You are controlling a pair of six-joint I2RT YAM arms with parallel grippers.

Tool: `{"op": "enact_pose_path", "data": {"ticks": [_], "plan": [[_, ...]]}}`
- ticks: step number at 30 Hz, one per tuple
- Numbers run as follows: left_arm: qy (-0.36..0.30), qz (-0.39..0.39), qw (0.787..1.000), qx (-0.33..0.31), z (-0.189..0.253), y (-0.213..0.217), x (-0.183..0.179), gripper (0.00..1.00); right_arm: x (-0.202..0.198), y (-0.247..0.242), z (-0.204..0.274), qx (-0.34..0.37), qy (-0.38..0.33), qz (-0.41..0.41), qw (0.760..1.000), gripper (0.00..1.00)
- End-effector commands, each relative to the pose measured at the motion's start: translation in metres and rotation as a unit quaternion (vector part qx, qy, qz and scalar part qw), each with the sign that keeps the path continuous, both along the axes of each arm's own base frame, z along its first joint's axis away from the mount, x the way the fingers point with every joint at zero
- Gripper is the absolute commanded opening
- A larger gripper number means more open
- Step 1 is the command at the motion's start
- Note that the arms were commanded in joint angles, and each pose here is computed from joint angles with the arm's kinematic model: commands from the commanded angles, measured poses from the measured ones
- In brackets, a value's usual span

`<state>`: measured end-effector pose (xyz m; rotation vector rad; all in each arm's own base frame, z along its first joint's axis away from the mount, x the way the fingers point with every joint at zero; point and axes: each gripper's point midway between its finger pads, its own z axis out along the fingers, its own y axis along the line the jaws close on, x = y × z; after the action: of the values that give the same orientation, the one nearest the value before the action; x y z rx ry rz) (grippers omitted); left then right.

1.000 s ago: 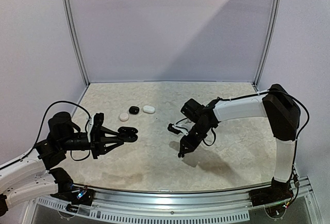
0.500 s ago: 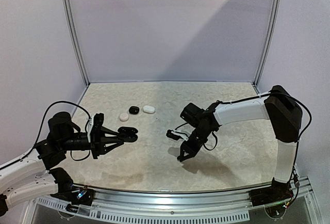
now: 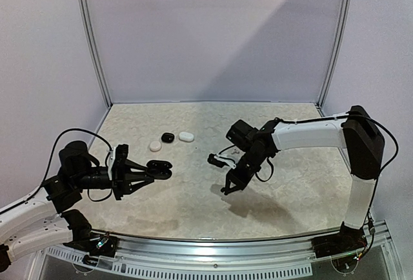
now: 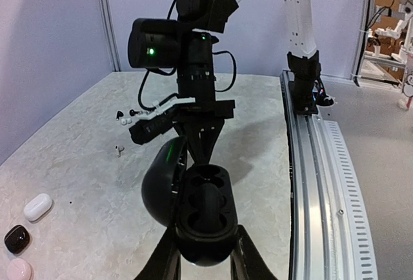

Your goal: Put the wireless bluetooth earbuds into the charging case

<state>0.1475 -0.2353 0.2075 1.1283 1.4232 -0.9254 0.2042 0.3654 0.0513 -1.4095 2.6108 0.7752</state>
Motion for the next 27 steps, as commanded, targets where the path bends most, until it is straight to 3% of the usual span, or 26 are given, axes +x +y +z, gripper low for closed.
{"op": "enact_pose_path", "data": {"ticks": [1,8,11,18,27], "plan": [[-0.034,-0.021,0.999,0.0,0.004,0.001,-0.007,0.0,0.008,0.018,0.08,0.058,-0.111,0.031,0.992,0.0],[-0.077,-0.062,0.995,0.007,0.012,-0.002,-0.018,0.0,-0.03,0.051,0.186,0.177,-0.247,0.145,0.941,0.0],[-0.093,-0.072,0.993,0.01,0.014,-0.003,-0.021,0.0,-0.051,0.063,0.214,0.198,-0.297,0.193,0.914,0.0],[-0.112,-0.085,0.99,0.02,0.016,-0.006,-0.024,0.0,-0.087,0.091,0.231,0.196,-0.343,0.264,0.88,0.0],[-0.081,-0.079,0.993,0.016,0.016,-0.011,-0.022,0.0,-0.088,0.114,0.215,0.131,-0.384,0.316,0.857,0.0]]}}
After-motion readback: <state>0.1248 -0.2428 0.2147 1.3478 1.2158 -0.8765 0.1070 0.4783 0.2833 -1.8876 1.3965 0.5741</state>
